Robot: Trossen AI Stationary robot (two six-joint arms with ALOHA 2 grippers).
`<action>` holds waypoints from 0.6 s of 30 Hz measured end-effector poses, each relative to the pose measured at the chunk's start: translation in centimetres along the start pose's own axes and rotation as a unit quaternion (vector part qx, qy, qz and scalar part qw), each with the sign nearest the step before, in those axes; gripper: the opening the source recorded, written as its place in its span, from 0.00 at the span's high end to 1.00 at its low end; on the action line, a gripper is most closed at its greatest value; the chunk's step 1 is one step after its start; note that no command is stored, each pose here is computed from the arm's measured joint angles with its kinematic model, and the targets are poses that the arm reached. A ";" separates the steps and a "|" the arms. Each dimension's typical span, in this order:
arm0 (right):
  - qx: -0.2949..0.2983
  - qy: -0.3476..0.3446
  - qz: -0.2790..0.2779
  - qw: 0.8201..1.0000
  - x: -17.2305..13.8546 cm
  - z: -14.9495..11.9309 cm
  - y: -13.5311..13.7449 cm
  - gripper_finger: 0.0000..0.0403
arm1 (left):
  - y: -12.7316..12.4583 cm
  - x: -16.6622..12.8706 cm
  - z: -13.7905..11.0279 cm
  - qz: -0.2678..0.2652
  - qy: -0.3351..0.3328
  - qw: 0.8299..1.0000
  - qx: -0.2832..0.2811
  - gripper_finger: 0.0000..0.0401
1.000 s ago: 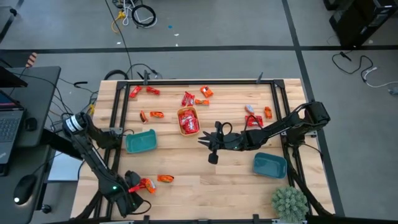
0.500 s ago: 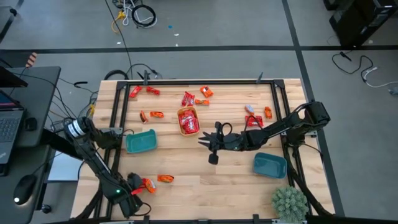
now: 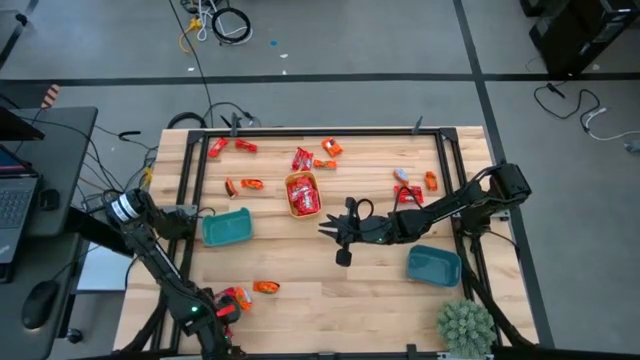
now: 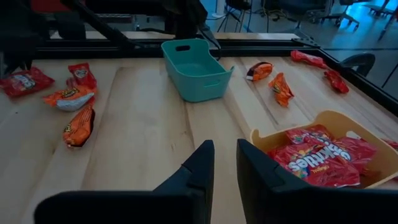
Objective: Sort candy
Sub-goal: Put the red candy into the yellow bin
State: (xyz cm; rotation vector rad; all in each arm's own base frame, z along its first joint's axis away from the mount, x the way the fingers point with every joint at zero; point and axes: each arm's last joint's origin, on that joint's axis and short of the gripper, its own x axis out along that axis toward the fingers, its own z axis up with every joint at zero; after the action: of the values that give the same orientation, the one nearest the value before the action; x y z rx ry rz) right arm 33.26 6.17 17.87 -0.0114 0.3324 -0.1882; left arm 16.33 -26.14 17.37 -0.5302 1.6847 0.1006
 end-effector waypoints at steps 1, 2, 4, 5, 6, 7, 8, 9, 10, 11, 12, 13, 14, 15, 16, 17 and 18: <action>-0.001 -0.001 0.000 1.000 0.0 0.0 0.0 0.86 | 0.0 -0.3 0.2 0.007 0.000 1.000 0.003 0.98; -0.004 -0.001 0.000 1.000 0.0 0.0 0.0 0.86 | 0.1 -0.5 0.4 0.014 -0.001 1.000 0.003 0.98; -0.006 -0.001 0.000 1.000 0.0 0.0 0.0 0.86 | 0.1 -0.7 0.6 0.018 -0.005 1.000 0.004 0.98; -0.006 -0.001 0.000 1.000 0.0 0.0 0.0 0.86 | 0.0 -0.7 0.7 0.011 -0.007 1.000 0.004 0.98; -0.006 0.000 0.000 1.000 0.0 0.0 0.0 0.86 | -0.1 -0.8 0.8 0.005 -0.008 1.000 0.001 0.98; -0.007 0.000 0.000 1.000 0.0 0.0 0.0 0.86 | -0.2 -0.8 0.8 0.000 -0.007 1.000 -0.004 0.98; -0.007 0.000 0.000 1.000 0.0 0.0 0.0 0.86 | -0.3 -0.8 0.8 -0.004 -0.006 1.000 -0.004 0.97; -0.007 0.000 0.000 1.000 0.0 0.0 0.0 0.85 | -0.4 -0.8 0.8 -0.010 -0.006 1.000 -0.004 0.97; -0.007 0.000 0.000 1.000 0.0 0.0 0.0 0.85 | -0.5 -0.8 0.9 -0.017 -0.007 1.000 -0.004 0.96; -0.007 0.000 0.000 1.000 0.0 0.0 0.0 0.84 | -0.6 -0.8 1.0 -0.021 -0.007 1.000 -0.006 0.94; -0.007 0.001 0.000 1.000 0.0 0.0 0.0 0.84 | -0.6 -0.8 1.0 -0.024 -0.008 1.000 -0.011 0.93; -0.007 0.001 0.000 1.000 0.0 0.0 0.0 0.84 | -0.7 -0.8 1.0 -0.028 -0.010 0.999 -0.015 0.90; -0.007 0.001 0.000 1.000 0.0 0.0 0.0 0.83 | -0.8 -0.8 1.1 -0.034 -0.015 0.999 -0.018 0.87; -0.007 0.001 0.000 1.000 0.0 0.0 0.0 0.83 | -1.0 -0.7 1.2 -0.041 -0.017 0.999 -0.021 0.84; -0.007 0.001 0.000 1.000 0.0 0.0 0.0 0.82 | -1.2 -0.5 1.3 -0.047 -0.019 0.998 -0.024 0.81; -0.007 0.001 0.000 1.000 0.0 0.0 0.0 0.82 | -1.4 -0.2 1.4 -0.048 -0.018 0.998 -0.026 0.77; -0.007 0.001 0.000 1.000 0.0 0.0 0.0 0.82 | -1.5 0.3 1.5 -0.047 -0.015 0.998 -0.029 0.73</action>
State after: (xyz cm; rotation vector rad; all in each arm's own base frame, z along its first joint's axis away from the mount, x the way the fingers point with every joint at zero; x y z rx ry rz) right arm 33.26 6.16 17.85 -0.0258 0.3359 -0.1864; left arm 18.27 -26.99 17.10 -0.6485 1.6292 0.0883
